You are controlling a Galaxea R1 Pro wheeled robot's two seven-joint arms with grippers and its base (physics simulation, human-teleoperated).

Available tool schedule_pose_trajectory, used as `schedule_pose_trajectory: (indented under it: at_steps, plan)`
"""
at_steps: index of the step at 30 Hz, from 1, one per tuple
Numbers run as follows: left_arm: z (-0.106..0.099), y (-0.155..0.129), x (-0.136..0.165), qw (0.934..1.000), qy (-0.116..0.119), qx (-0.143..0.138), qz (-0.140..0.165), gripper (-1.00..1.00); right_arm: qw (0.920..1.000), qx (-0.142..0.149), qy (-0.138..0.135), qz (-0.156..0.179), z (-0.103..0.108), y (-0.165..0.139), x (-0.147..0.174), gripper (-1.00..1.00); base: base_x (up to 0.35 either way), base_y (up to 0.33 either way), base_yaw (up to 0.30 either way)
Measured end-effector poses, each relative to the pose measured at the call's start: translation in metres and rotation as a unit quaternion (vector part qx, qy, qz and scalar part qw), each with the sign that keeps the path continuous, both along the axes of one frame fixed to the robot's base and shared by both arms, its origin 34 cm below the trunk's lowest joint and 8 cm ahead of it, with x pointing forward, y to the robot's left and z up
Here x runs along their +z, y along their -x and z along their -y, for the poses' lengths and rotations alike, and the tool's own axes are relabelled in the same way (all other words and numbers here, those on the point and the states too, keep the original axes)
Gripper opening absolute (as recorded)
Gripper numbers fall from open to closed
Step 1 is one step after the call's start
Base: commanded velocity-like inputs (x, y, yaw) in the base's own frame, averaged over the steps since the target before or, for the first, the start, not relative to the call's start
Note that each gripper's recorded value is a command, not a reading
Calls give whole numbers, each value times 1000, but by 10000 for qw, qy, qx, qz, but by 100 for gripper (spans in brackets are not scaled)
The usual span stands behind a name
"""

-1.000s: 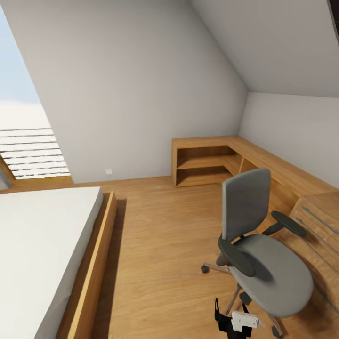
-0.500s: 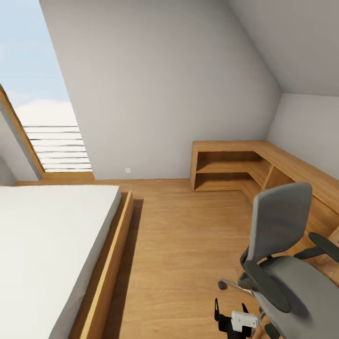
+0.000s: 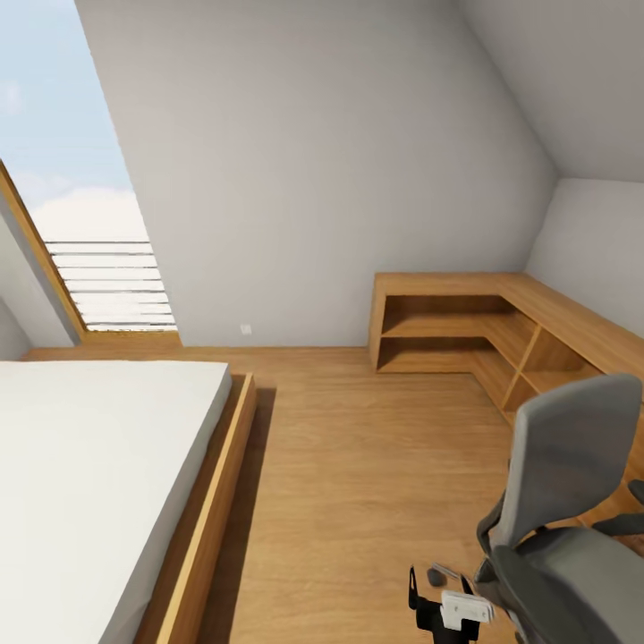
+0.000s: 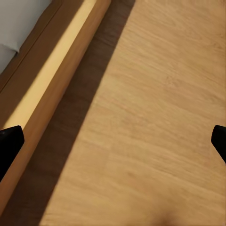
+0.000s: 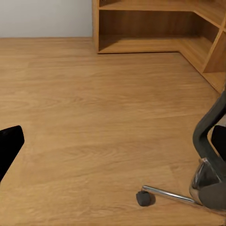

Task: In the bedroom, organize the workspace by keeping the computer under the desk, ensuring the monitor is on the desk, placing the keyboard on the desk next to the monitor, placing the mouse on the desk next to the keyboard, moving the folder from the swivel chair onto the desk next to the mouse, stacking the notebook on top of the folder with the pen on top of the notebook, and positioning the swivel chair next to the desk.

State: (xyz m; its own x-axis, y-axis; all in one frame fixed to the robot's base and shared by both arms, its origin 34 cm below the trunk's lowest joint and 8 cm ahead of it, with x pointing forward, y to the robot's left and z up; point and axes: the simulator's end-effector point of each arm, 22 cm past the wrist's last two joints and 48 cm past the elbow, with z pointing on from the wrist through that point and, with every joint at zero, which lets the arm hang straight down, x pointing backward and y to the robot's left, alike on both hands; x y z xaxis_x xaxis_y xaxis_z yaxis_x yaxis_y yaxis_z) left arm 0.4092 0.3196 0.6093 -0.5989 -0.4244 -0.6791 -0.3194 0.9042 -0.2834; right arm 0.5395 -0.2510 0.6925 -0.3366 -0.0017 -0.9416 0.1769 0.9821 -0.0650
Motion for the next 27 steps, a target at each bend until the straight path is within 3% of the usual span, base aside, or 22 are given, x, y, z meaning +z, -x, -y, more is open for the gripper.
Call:
schedule_pose_trajectory:
  at_steps: [11,27]
  plan:
    - [0,1,0,10000,-3,1,-7,100,10000,7,-1,0,0,0,0,100,85,0,1]
    - [1,1,0,10000,5,-6,-7,100,10000,6,2,1,0,0,0,100,309,0,0]
